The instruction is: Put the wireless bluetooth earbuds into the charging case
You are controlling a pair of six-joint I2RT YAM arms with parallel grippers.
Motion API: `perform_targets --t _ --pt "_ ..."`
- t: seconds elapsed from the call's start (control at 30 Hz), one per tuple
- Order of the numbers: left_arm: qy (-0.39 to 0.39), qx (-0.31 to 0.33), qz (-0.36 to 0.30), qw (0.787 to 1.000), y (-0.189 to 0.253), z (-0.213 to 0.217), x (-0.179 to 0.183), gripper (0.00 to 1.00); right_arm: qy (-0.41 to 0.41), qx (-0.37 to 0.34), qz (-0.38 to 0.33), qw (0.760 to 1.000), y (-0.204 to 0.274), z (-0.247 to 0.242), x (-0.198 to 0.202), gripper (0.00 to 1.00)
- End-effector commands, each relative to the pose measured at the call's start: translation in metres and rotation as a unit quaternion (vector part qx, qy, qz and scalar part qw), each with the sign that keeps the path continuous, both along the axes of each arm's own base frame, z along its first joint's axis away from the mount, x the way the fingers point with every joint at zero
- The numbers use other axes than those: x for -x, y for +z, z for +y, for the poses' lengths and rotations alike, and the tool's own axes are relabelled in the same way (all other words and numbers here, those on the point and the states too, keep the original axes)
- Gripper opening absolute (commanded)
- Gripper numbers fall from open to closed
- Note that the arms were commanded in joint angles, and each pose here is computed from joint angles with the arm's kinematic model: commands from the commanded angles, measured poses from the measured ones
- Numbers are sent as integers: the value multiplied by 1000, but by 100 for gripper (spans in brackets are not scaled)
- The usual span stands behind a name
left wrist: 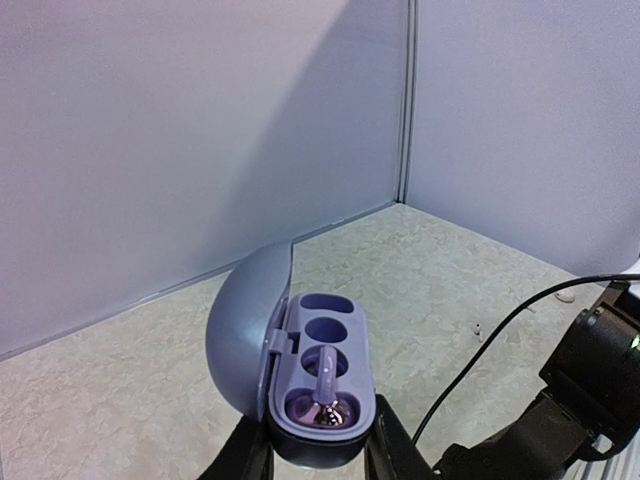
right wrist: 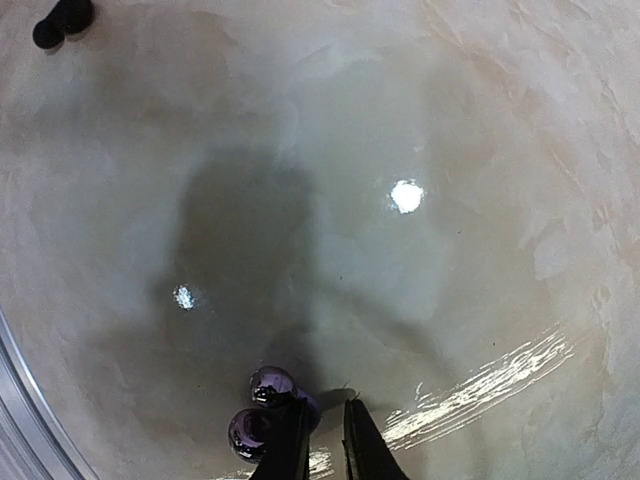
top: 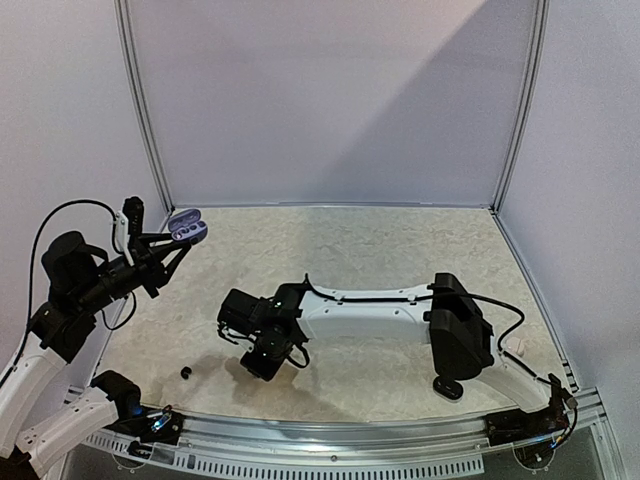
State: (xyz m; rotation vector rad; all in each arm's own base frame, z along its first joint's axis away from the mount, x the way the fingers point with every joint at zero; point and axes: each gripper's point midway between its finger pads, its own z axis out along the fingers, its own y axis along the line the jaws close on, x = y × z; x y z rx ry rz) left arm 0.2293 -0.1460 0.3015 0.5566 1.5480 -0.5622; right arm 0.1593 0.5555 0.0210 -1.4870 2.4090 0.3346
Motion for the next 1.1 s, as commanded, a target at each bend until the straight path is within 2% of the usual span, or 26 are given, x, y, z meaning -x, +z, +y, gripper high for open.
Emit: perform_targets --t 0.0,0.2,0.43,0.87,0.97,1.07 --pt "4 -10 11 1000 -11 2 -4 0 20 39 -15 999 -19 -8 3 10" --pt "5 -13 9 1000 -11 2 -4 0 21 32 -24 999 -17 -5 0 0" --pt "1 -20 8 1000 -14 1 -4 0 16 11 -65 998 4 -4 -12 0" --pt "-16 -52 7 999 -29 -3 -1 0 -1 -31 -205 978 80 -15 -49 0" --pt "-16 -57 14 998 -34 -3 -1 0 18 -24 -212 977 83 -19 -50 0" --pt "-17 -58 14 998 -35 -3 0 0 21 -32 -184 982 80 -19 -45 0"
